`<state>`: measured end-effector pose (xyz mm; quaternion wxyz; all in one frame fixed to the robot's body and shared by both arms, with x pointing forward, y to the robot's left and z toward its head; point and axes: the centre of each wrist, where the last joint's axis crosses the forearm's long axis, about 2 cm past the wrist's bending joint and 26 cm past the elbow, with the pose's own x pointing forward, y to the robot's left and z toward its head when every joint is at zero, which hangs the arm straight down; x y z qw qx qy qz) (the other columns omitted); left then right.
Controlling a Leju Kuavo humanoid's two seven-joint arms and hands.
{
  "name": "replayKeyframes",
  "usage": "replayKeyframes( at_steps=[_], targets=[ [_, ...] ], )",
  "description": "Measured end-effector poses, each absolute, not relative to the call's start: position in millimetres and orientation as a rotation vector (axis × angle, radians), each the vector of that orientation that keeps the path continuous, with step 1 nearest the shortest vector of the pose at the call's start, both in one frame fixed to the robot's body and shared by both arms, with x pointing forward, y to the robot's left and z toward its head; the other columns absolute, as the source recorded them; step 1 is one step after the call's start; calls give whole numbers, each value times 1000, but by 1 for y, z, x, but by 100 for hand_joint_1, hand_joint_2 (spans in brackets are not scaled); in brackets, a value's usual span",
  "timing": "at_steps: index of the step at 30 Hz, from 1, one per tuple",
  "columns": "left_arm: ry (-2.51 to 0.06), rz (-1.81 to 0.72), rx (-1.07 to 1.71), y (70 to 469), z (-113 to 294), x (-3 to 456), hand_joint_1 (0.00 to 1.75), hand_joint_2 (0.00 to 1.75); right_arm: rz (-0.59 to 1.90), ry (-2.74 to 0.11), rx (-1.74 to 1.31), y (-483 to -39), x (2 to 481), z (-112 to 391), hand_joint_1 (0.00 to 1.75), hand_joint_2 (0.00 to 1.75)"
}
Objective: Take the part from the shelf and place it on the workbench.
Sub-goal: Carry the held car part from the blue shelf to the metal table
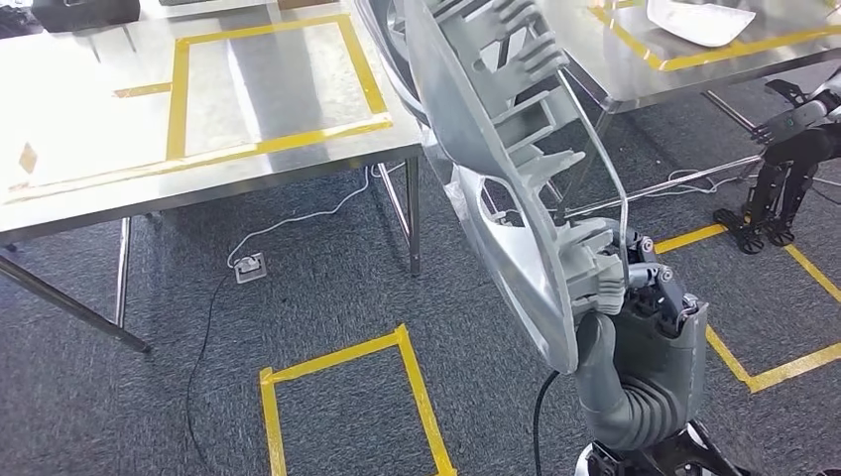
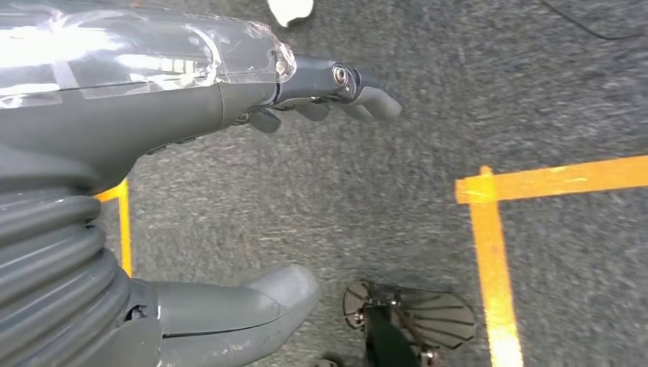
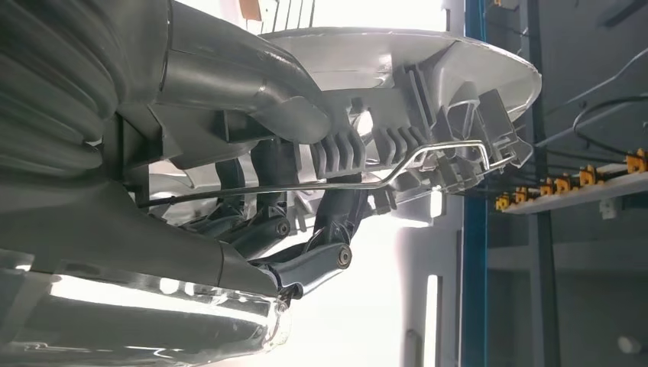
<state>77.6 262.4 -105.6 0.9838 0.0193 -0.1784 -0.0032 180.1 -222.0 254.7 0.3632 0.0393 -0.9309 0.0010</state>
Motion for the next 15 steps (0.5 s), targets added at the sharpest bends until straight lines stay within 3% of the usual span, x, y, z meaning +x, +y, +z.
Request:
replayKeyframes(
  at_steps=[15],
  targets=[
    [-359, -10, 39, 260, -105, 79, 0, 175, -2, -2396, 100, -222, 180, 254, 175, 175]
  ],
)
